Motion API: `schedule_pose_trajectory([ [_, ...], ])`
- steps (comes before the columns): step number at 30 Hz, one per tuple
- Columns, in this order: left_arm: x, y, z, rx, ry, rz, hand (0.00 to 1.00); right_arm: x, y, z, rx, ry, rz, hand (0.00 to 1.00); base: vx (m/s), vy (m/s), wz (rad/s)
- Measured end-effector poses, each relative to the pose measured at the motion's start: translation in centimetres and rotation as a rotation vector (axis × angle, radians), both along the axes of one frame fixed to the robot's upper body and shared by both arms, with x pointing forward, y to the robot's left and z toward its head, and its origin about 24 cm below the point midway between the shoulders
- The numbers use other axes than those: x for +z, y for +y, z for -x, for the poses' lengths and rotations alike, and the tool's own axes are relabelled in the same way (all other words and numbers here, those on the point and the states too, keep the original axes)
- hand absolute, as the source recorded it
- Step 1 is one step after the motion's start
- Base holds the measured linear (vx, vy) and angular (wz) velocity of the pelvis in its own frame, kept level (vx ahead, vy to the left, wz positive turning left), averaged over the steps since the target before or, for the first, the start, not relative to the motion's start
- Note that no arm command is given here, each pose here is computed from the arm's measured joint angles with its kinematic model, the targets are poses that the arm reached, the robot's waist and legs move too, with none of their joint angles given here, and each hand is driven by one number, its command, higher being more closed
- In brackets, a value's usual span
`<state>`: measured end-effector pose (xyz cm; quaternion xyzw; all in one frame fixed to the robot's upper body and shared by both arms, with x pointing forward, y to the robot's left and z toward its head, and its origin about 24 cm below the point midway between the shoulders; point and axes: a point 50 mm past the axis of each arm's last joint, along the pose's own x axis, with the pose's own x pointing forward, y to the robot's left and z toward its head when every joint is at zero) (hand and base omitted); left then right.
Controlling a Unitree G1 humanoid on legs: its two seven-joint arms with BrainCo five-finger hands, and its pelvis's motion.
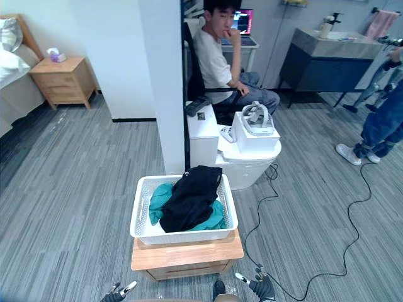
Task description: Tidy the bed and pick cloth on bed and put in laundry
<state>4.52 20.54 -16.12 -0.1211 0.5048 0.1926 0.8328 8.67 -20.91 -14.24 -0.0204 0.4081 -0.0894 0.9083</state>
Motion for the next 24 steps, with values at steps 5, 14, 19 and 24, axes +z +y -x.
schedule_pose_trajectory([
  [5, 0.1, 0.4, -0.1, 0.028, -0.04, -0.001, 0.0, -0.1, 0.4, -0.5, 0.075, 0.001, -0.008, 0.0, 0.03, -0.103, -0.29],
  [14, 0.3, -1.8, -2.3, 0.014, -0.135, 0.063, 0.0, 0.5, -0.5, -2.0, 0.163, -0.037, 0.024, 0.0, 0.01, 0.016, -0.16],
  [19, 0.4, -1.4, -2.5, 0.004, -0.14, 0.051, 0.0, 0.6, 0.1, -2.2, 0.183, -0.072, -0.016, 0.0, 0.07, 0.019, 0.0],
  [24, 0.3, -1.3, -2.4, 0.006, -0.134, 0.039, 0.0, 0.7, 0.3, -2.2, 0.205, -0.09, -0.042, 0.0, 0.05, 0.015, 0.08],
])
